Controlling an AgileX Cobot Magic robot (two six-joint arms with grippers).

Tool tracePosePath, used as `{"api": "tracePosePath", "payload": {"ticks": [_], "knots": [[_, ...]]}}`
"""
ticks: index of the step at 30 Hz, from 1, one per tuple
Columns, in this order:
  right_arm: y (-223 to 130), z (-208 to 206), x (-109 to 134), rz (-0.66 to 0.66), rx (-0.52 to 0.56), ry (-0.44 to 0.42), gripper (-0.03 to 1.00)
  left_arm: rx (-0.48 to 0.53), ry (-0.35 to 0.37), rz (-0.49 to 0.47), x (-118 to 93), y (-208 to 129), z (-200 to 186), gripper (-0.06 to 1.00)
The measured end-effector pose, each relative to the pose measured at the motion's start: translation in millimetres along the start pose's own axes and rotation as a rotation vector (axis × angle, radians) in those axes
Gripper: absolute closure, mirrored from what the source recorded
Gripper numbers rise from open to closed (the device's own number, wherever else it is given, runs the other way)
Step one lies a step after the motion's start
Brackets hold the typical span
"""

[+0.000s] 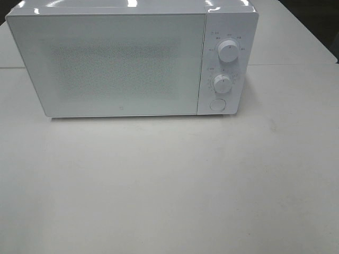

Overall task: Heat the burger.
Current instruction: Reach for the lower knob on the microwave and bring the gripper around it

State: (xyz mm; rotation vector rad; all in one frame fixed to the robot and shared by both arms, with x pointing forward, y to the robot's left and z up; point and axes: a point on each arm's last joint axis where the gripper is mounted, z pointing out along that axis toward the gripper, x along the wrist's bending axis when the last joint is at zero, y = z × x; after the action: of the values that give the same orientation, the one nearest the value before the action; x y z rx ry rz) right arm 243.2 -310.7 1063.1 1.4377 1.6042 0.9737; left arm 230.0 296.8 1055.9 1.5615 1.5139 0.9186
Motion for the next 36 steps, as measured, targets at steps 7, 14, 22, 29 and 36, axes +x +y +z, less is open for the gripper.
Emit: {"api": "tracePosePath", "payload": {"ticks": [7, 14, 22, 29, 36], "knots": [[23.4, 24.3, 5.3, -0.020, -0.013, 0.017, 0.22, 0.000, 0.000, 0.000, 0.0, 0.0, 0.0, -0.05], [35.9, 56.3, 11.9, -0.041, -0.005, 0.037, 0.22, -0.001, 0.000, 0.000, 0.0, 0.1, 0.0, -0.05], [47.2, 93.4, 20.1, -0.054, -0.010, 0.068, 0.22, -0.001, 0.000, 0.000, 0.0, 0.1, 0.0, -0.05], [54.3, 127.0, 27.3, -0.028, 0.000, 0.093, 0.22, -0.001, 0.000, 0.000, 0.0, 0.1, 0.0, -0.05], [56.9, 162.4, 35.0, -0.005, -0.006, 0.122, 0.22, -0.001, 0.000, 0.000, 0.0, 0.1, 0.0, -0.05]]}}
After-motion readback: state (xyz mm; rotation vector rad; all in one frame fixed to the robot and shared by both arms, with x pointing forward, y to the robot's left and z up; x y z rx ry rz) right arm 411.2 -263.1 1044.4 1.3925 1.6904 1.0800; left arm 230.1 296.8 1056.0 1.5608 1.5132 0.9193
